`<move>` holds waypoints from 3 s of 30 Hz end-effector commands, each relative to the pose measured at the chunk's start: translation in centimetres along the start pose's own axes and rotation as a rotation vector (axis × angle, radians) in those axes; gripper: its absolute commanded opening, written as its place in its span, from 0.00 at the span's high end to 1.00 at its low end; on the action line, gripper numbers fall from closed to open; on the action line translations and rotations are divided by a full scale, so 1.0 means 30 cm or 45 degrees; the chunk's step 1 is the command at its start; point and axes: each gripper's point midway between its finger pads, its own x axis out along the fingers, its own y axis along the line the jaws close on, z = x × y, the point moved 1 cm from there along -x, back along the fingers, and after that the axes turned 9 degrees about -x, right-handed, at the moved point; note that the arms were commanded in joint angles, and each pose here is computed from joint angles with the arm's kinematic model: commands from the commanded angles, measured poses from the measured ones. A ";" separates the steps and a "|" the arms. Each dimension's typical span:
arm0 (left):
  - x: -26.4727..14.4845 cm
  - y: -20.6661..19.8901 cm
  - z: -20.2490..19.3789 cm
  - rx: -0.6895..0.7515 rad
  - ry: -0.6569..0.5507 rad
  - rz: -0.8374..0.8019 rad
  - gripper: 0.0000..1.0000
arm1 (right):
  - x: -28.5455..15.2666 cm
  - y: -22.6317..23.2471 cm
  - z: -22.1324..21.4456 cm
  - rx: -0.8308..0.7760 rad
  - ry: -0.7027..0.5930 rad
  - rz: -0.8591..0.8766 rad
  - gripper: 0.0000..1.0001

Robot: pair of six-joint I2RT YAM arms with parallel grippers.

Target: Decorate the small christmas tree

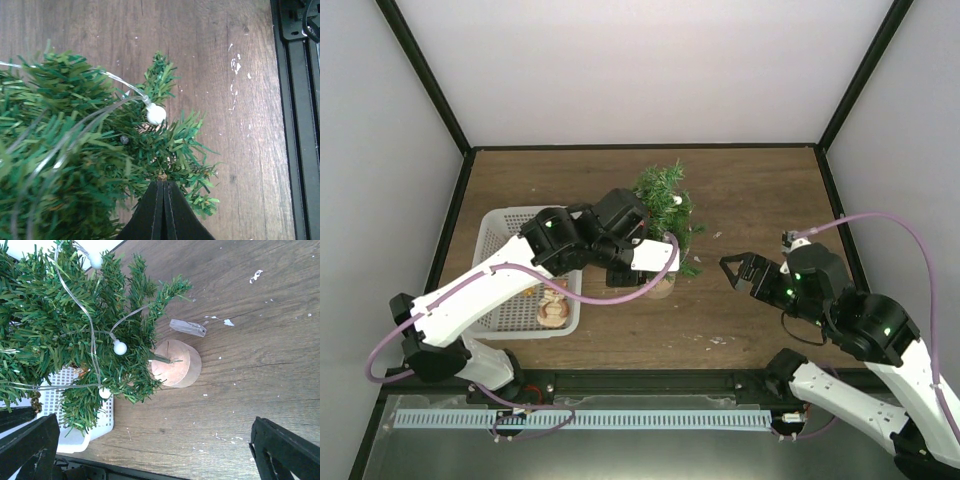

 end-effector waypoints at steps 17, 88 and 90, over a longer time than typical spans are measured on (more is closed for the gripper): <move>0.131 0.022 -0.007 0.056 0.087 0.027 1.00 | -0.026 -0.043 -0.019 0.035 -0.017 -0.022 0.03; -0.345 0.114 -0.135 -0.388 -0.426 0.070 0.55 | -0.098 0.496 0.373 -0.771 -0.368 0.440 0.06; -0.369 0.121 -0.147 -0.419 -0.446 0.076 0.55 | -0.096 0.551 0.413 -0.855 -0.411 0.468 0.07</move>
